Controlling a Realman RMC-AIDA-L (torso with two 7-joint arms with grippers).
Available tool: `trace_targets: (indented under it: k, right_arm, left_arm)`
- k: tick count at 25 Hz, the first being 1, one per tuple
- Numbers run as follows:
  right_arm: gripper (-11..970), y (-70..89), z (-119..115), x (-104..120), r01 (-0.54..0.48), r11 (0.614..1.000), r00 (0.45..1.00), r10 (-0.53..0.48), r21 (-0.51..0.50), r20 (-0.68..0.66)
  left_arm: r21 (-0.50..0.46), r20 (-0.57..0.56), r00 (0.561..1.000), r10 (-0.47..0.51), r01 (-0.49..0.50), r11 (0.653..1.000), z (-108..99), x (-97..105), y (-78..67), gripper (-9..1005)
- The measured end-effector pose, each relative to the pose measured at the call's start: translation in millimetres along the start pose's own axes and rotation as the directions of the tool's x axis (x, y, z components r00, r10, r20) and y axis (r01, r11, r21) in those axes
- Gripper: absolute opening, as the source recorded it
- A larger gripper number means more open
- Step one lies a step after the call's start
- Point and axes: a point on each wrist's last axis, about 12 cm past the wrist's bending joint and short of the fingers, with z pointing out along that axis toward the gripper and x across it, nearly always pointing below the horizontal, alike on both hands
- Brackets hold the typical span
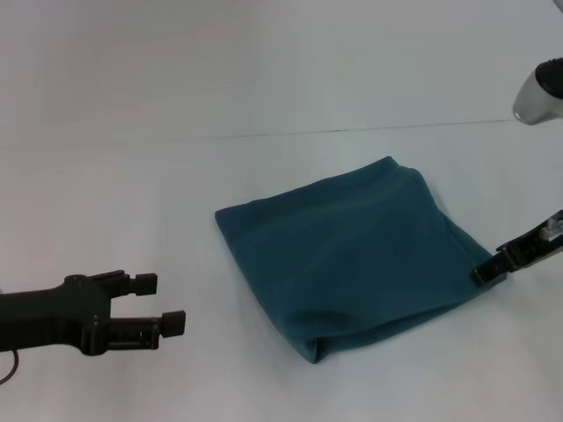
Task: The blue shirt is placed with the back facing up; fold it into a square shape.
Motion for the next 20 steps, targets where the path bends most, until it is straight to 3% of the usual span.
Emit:
trace_targets:
  k: [3, 9, 20]
  right_arm:
    - [926, 1.4, 6.9, 0.5, -0.003, 1.000, 1.000, 0.003, -0.025, 0.001]
    - [727, 3.2, 15.4, -1.7, -0.005, 0.999, 1.000, 0.005, -0.052, 0.014]
    - [694, 0.9, 27.8, 0.2, -0.006, 0.999, 1.000, 0.006, -0.048, 0.017]
  left_arm:
    - [0.011, -0.007, 0.999, 0.031, -0.031, 0.999, -0.4, 2.3, -1.7, 949]
    - [0.012, -0.021, 0.999, 0.029, -0.029, 1.000, -1.7, 4.9, -2.0, 949]
    - [0.008, -0.027, 0.999, 0.023, -0.023, 1.000, -0.5, 5.2, -1.5, 949]
